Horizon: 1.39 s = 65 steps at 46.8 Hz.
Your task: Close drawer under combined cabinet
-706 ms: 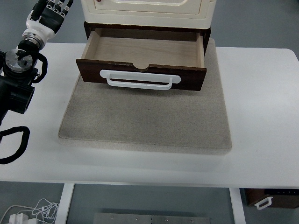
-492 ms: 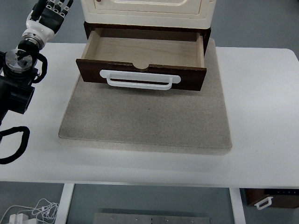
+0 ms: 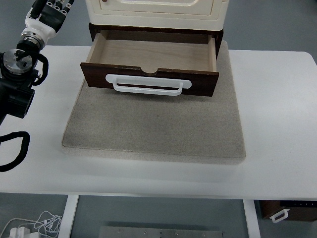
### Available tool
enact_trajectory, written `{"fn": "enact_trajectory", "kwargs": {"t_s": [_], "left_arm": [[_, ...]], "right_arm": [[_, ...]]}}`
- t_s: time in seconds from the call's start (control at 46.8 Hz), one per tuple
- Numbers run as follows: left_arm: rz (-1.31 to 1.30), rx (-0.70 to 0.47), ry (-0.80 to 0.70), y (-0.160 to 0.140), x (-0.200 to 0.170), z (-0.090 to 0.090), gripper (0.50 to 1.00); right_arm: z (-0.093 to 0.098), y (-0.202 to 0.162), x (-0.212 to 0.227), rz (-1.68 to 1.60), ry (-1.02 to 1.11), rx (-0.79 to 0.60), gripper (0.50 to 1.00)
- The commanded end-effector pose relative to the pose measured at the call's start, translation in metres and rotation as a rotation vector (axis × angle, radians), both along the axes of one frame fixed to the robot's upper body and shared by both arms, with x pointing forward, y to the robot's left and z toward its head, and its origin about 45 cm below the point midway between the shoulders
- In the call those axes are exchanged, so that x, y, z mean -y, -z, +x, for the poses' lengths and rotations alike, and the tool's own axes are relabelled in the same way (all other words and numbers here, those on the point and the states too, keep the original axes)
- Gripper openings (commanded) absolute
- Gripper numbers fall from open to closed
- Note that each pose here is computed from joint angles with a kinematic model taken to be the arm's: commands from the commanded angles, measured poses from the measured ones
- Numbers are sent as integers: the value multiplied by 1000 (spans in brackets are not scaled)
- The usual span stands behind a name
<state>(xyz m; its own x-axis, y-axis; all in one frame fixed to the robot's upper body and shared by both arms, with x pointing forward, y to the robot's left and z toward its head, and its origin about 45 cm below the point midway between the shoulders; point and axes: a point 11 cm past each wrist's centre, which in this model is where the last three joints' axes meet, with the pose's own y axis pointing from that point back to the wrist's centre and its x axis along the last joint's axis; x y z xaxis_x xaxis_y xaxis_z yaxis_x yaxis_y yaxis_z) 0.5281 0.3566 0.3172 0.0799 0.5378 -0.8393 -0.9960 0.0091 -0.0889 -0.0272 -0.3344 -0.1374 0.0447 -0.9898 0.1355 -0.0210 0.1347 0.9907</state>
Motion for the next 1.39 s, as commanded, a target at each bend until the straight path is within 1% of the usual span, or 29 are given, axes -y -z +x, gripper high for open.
{"fn": "enact_trajectory", "kwargs": {"t_s": [0.0,0.15,0.278,0.385,0.578,0.684,0.834,0.984,1.091,1.369], "left_arm": [[10,7,-1,-2,-3,-1,996],[29,32,-1,-8,-12,-3,996],[37,41,5,-11,-11,-2,996],[54,54,-16,-20,-24,-4,994],[73,65,-23,-28,-29,-4,994],[94,94,-36,-45,-40,-5,994],[156,137,-21,-72,-42,-4,994],[234,149,-10,-87,-42,-3,994],[302,195,7,-107,-40,-8,994],[429,331,49,-164,-35,-27,994]], "right_arm": [[0,0,0,0,2,0,952],[0,0,0,0,0,0,952],[0,0,0,0,0,0,952],[0,0,0,1,0,0,952],[0,0,0,0,0,0,952],[0,0,0,0,0,0,952],[0,0,0,0,0,0,952],[0,0,0,0,0,0,952],[0,0,0,0,0,0,952],[0,0,0,0,0,0,952]]}}
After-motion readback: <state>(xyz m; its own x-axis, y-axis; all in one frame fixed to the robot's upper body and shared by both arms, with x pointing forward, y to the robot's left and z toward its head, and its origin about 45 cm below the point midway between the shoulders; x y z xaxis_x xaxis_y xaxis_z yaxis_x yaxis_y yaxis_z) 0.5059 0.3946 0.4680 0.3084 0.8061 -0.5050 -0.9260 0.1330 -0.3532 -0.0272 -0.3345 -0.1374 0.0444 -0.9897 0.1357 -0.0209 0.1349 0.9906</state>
